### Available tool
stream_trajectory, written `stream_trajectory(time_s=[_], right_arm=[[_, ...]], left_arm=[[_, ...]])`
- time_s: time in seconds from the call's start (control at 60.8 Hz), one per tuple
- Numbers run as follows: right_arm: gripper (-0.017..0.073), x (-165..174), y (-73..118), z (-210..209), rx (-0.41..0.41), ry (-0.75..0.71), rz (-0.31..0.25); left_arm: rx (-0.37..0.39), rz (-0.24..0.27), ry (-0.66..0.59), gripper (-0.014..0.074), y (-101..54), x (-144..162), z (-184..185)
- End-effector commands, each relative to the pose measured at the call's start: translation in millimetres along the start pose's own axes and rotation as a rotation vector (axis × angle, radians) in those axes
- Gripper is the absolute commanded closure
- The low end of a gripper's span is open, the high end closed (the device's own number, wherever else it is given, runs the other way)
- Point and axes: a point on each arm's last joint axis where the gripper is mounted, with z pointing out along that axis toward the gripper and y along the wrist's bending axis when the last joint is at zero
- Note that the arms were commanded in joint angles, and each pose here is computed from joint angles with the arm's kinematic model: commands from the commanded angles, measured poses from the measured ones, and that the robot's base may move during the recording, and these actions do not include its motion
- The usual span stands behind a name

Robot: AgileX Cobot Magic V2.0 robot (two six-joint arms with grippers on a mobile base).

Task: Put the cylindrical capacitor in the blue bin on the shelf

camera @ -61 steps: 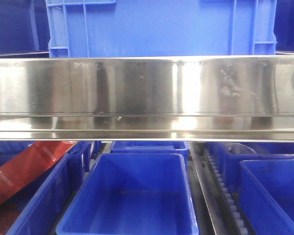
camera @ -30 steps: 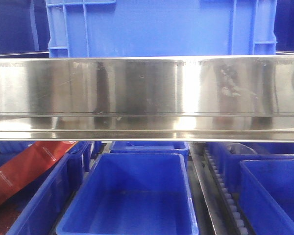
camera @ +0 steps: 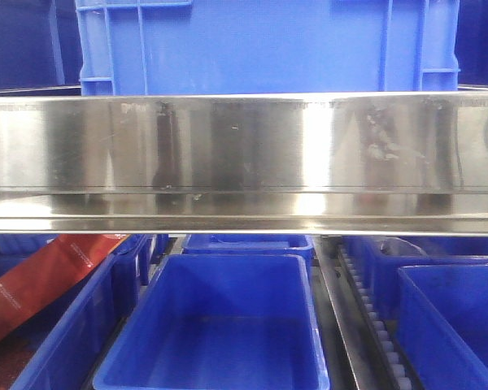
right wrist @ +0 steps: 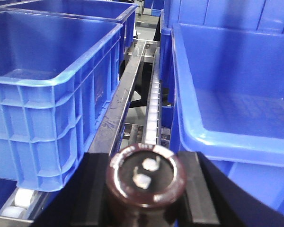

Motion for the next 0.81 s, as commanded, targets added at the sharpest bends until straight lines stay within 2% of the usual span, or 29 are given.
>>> stream_trajectory(time_s=[0.0,0.148,0.345,0.543,0.789], right_arm=[[0.0721,-4.9,-0.2,-3.1,0.004,-0.041,-0.001],[0.0721,-5.6,-0.3,-3.2,0.005,-0.048,-0.001],[0.0721,-5.6,-0.3,-3.2,0.005,-0.048,-0.001],[0.0721,-5.6,-0.3,-3.2,0.005,-0.048,-0.001],[0.0721,-5.9,1.0,-3.2,-0.010,-0.051,0.018]], left_arm=[[0.056,0.043,-0.001,0.0704,-8.6,-26.3,18.6],[0.149,0.073,0.004,0.0704,-28.7,-65.4,57.6],[0.230,0.096,0.027,0.0704,-59.8,-86.1,125.7],[0.294,0.106,0.092,0.0704,-95.5,-69.5,199.8],[0.300,0.100,0.160,0.0699,-111.1,-33.8,259.6]])
